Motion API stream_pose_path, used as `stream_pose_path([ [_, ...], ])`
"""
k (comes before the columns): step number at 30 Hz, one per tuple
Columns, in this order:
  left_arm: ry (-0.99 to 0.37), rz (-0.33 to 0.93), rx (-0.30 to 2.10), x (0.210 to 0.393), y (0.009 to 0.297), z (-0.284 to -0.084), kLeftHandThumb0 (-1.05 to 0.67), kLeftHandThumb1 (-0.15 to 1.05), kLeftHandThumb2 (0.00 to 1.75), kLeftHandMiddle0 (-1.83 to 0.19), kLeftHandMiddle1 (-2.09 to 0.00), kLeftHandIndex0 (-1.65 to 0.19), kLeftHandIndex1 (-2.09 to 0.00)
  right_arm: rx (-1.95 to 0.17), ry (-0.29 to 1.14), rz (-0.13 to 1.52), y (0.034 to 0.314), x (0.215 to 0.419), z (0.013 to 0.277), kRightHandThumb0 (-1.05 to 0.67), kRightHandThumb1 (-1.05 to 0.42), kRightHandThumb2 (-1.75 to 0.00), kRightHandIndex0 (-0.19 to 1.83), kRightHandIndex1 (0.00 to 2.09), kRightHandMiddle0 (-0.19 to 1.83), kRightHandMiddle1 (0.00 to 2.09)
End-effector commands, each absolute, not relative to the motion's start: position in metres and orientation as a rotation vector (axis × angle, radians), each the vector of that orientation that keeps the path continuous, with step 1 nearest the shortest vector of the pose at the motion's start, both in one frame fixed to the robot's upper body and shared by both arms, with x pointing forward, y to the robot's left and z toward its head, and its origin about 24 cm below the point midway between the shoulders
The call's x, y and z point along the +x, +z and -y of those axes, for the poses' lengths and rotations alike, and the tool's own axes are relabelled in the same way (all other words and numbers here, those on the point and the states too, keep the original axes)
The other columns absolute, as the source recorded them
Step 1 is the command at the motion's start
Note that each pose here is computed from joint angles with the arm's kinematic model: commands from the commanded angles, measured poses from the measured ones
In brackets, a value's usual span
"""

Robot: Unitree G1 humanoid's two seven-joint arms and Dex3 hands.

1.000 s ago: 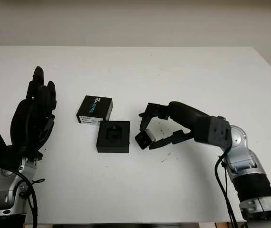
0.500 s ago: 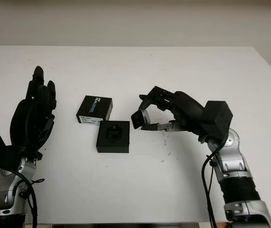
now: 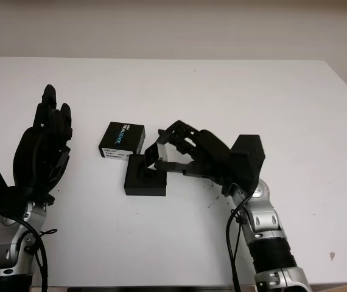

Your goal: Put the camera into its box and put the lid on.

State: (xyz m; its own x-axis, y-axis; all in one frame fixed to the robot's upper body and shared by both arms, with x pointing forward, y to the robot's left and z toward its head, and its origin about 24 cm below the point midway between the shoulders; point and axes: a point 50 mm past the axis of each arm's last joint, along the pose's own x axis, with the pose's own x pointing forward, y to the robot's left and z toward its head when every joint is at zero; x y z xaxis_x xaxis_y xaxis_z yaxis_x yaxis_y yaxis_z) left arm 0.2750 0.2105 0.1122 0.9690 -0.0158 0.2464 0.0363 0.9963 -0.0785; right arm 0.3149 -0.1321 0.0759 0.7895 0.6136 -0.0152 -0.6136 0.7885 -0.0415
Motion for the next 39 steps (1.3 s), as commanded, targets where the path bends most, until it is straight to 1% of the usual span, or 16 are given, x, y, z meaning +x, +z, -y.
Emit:
stream_pose_path([
  [1, -0.027, 0.263, -0.070, 0.274, 0.115, -0.210, -0.78, 1.05, 0.56, 0.19, 0.00, 0.19, 0.00, -0.037, 0.666, 0.008, 0.078, 0.313, 0.127, -0.36, -1.03, -0.06, 0.08, 0.15, 0.21, 1.78],
  [8, -0.037, 0.254, -0.064, 0.274, 0.114, -0.210, -0.78, 1.05, 0.58, 0.19, 0.00, 0.19, 0.00, 0.006, 0.636, -0.026, 0.069, 0.311, 0.115, -0.35, -1.05, -0.08, 0.10, 0.16, 0.14, 1.86],
  [12, -0.033, 0.253, -0.061, 0.274, 0.114, -0.209, -0.78, 1.05, 0.58, 0.19, 0.00, 0.19, 0.00, 0.010, 0.623, -0.032, 0.065, 0.310, 0.111, -0.38, -1.04, -0.07, 0.12, 0.17, 0.14, 1.87],
  [21, -0.043, 0.253, -0.064, 0.274, 0.112, -0.208, -0.77, 1.05, 0.59, 0.19, 0.00, 0.19, 0.00, 0.031, 0.550, -0.069, 0.058, 0.316, 0.109, -0.38, -1.03, -0.06, 0.12, 0.16, 0.16, 1.78],
  [28, -0.037, 0.253, -0.058, 0.275, 0.112, -0.207, -0.78, 1.05, 0.59, 0.19, 0.00, 0.19, 0.00, 0.031, 0.549, -0.062, 0.055, 0.318, 0.106, -0.37, -1.02, -0.05, 0.16, 0.18, 0.18, 1.75],
  [39, -0.036, 0.249, -0.069, 0.275, 0.111, -0.206, -0.78, 1.05, 0.58, 0.19, 0.00, 0.19, 0.00, 0.042, 0.556, -0.067, 0.055, 0.317, 0.102, -0.36, -1.02, -0.05, 0.16, 0.16, 0.23, 1.71],
])
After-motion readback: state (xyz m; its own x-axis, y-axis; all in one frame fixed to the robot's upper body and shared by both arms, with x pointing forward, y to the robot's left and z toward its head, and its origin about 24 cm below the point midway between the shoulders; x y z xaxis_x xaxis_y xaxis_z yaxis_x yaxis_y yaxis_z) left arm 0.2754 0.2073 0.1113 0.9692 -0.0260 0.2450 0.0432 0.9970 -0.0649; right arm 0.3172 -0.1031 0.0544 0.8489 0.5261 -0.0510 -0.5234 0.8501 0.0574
